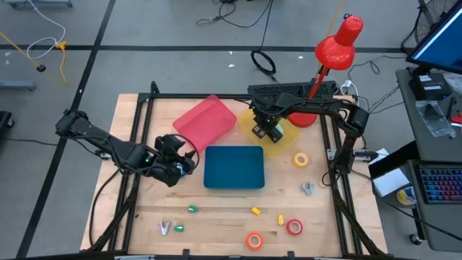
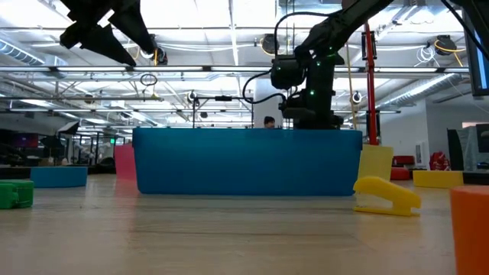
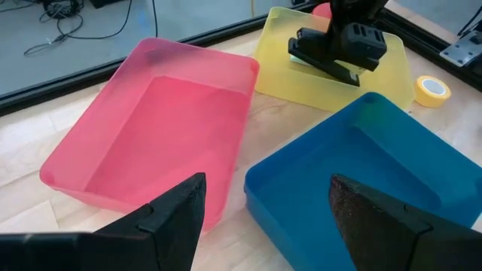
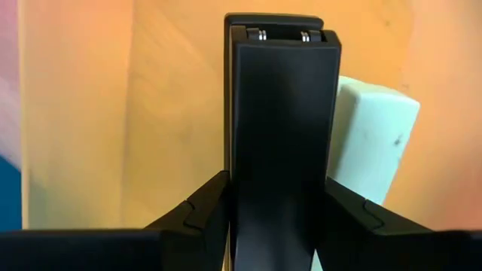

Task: Pick and place Stapler, Stapler remover, tape
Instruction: Put the black stapler into the yellow bin, then put the right yellow stapler into the yellow bin

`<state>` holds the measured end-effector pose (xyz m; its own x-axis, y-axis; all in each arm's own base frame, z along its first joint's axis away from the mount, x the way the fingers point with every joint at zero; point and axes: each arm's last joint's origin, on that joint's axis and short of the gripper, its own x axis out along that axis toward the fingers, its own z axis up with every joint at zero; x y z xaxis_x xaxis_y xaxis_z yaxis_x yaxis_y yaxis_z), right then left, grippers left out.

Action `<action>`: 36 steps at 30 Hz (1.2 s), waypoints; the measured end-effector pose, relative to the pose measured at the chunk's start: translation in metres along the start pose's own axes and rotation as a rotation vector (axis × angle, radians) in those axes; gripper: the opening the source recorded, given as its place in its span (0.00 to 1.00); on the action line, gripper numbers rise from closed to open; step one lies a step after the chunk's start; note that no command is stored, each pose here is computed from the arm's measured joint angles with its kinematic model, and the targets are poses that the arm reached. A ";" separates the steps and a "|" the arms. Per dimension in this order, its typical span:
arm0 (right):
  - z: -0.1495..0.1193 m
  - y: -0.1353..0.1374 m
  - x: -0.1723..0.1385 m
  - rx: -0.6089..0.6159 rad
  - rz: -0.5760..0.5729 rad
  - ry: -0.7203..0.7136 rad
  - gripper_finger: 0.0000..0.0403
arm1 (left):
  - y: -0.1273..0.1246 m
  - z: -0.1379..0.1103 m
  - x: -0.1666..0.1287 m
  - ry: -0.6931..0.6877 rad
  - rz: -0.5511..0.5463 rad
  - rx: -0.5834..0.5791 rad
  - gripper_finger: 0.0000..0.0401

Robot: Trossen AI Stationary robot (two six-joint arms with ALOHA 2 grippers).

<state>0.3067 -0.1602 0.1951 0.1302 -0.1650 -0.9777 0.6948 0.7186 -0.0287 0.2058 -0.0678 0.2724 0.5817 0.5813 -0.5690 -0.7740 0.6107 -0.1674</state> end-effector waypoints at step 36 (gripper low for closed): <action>-0.058 -0.008 -0.136 -0.041 0.024 -0.314 0.14 | 0.000 -0.001 0.000 0.014 -0.004 0.040 0.68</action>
<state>0.2428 -0.1041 0.3166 0.3625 -0.3434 -0.8664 0.6604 0.7506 -0.0212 0.2056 -0.0681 0.2720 0.5812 0.5708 -0.5800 -0.7606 0.6345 -0.1376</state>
